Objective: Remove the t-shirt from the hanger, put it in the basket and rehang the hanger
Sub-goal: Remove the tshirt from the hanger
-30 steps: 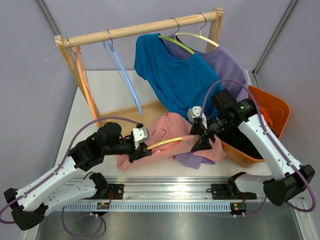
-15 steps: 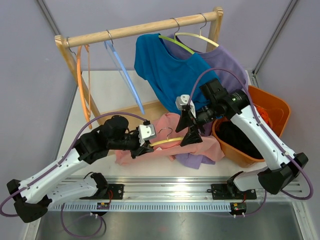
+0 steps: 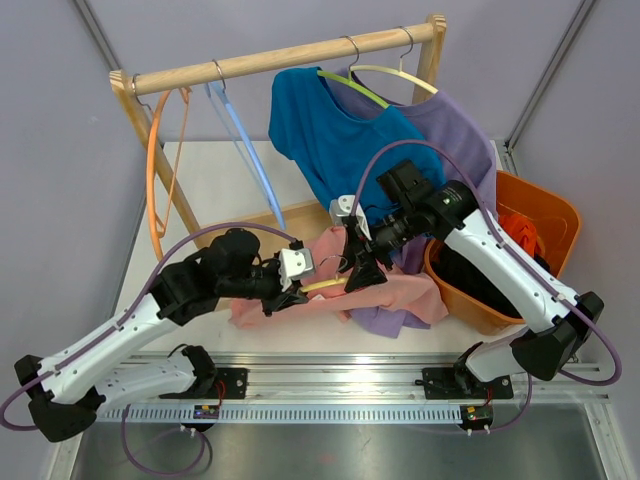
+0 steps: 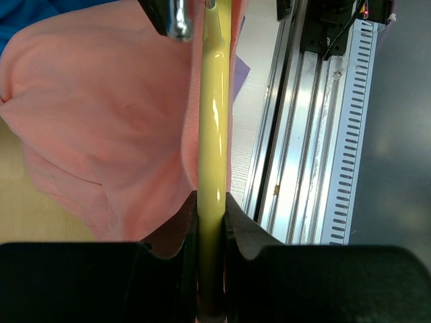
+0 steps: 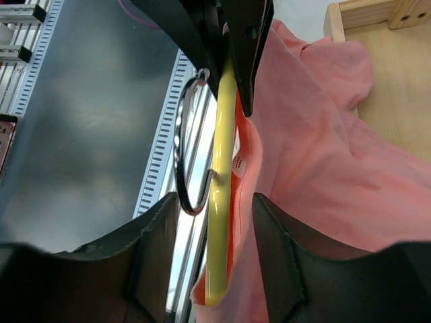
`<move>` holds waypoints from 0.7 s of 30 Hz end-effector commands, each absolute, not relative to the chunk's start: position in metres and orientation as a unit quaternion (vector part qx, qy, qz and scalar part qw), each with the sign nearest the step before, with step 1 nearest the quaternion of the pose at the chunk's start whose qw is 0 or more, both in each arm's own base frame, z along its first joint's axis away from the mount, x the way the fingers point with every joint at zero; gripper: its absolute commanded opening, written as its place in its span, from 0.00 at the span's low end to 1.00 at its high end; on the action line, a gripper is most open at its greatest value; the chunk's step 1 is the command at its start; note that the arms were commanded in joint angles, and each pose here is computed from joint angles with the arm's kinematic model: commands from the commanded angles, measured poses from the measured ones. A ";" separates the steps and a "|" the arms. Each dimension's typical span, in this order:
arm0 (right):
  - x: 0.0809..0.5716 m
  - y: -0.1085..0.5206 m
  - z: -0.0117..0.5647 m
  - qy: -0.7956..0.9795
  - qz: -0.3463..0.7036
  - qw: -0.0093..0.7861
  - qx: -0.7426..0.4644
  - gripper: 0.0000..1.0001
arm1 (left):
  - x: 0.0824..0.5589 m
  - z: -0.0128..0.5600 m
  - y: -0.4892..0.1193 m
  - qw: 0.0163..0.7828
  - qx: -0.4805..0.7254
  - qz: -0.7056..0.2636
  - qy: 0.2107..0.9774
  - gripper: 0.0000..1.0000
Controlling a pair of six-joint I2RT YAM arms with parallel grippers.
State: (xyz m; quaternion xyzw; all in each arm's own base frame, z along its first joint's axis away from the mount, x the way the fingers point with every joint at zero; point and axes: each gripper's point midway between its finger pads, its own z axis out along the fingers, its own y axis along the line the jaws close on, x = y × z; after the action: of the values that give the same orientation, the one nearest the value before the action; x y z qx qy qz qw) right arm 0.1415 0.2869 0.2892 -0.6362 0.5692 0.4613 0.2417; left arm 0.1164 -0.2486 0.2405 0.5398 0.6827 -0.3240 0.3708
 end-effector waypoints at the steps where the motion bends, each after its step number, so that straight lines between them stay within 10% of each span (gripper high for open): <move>1: 0.147 0.295 0.298 0.567 0.451 0.261 -0.638 0.53 | 0.124 0.281 -0.262 0.424 0.533 -0.339 0.649 0.00; 16: 0.151 0.299 0.284 0.586 0.425 0.262 -0.638 0.40 | 0.126 0.292 -0.271 0.419 0.526 -0.353 0.650 0.00; 21: 0.151 0.300 0.285 0.586 0.421 0.264 -0.640 0.21 | 0.126 0.290 -0.271 0.413 0.525 -0.353 0.655 0.00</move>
State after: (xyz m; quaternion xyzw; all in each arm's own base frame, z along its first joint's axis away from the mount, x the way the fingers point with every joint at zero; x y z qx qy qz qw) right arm 0.1480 0.2953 0.2797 -0.6350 0.5932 0.4294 0.2458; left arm 0.1234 -0.2582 0.2520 0.5292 0.6905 -0.3276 0.3685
